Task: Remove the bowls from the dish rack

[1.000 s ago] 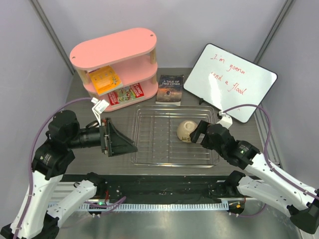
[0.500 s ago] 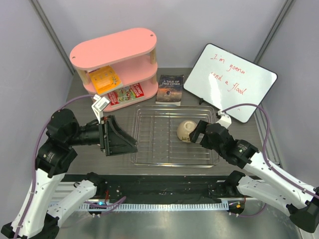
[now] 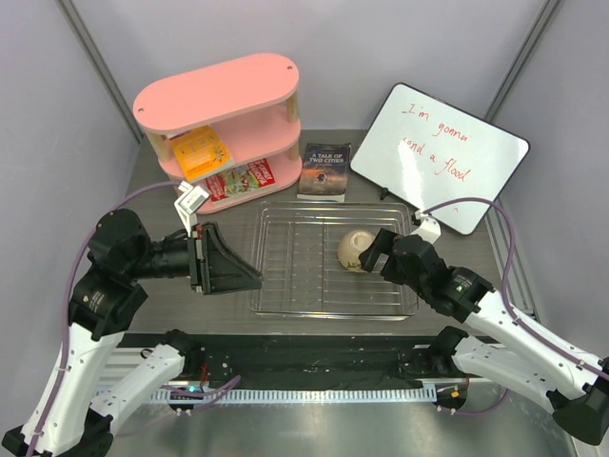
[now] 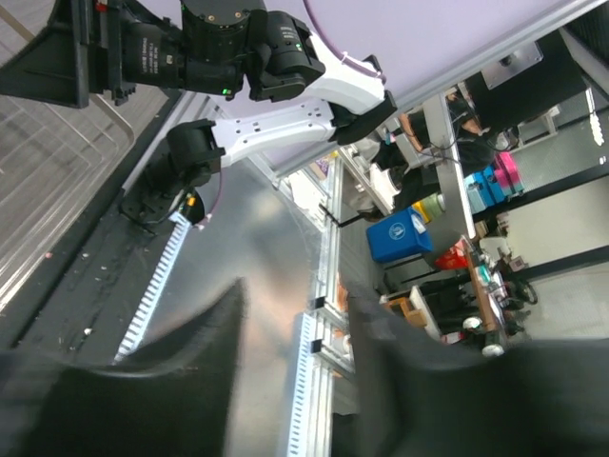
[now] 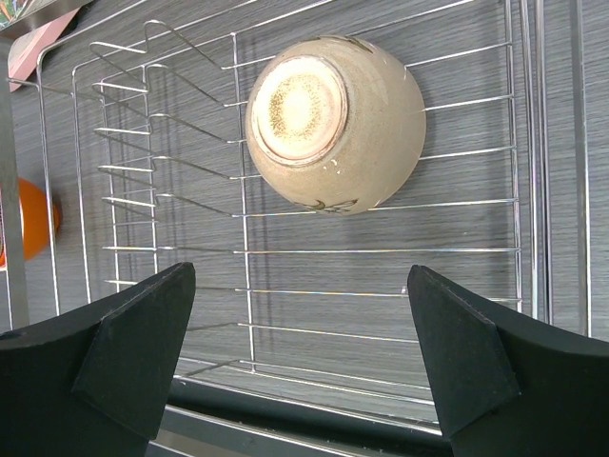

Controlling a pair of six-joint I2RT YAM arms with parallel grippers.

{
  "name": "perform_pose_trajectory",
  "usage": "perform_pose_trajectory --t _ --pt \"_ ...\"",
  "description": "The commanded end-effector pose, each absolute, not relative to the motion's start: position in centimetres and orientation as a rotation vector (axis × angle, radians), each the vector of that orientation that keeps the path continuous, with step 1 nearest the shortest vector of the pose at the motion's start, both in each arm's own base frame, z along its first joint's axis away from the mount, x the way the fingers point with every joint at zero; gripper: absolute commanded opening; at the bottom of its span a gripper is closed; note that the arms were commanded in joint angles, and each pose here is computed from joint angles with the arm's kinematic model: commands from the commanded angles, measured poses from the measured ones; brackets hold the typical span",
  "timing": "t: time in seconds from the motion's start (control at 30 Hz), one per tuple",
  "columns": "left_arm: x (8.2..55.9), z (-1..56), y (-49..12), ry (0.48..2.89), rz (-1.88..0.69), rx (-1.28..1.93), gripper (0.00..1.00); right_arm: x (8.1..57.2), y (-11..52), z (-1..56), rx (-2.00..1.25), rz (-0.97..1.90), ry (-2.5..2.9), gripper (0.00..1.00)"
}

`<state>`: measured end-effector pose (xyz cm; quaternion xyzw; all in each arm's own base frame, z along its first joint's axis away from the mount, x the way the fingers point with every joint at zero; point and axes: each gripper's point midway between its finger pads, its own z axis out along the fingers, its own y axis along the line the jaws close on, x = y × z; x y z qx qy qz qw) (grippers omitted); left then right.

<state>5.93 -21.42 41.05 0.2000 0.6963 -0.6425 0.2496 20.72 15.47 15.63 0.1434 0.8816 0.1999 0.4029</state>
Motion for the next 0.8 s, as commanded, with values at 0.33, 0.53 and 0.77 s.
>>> perform_pose_trajectory --t 0.33,0.53,0.77 --pt "5.6 41.5 -21.4 1.854 -1.753 0.576 0.0 20.9 15.6 16.1 0.36 0.548 2.186 1.0" --pt "5.6 41.7 -21.3 1.841 -1.746 0.58 0.0 20.7 15.5 16.1 0.359 0.557 2.181 1.0" --pt "5.1 42.7 -21.3 1.805 -1.781 0.58 0.88 20.7 15.7 15.7 0.356 0.554 2.195 1.0"
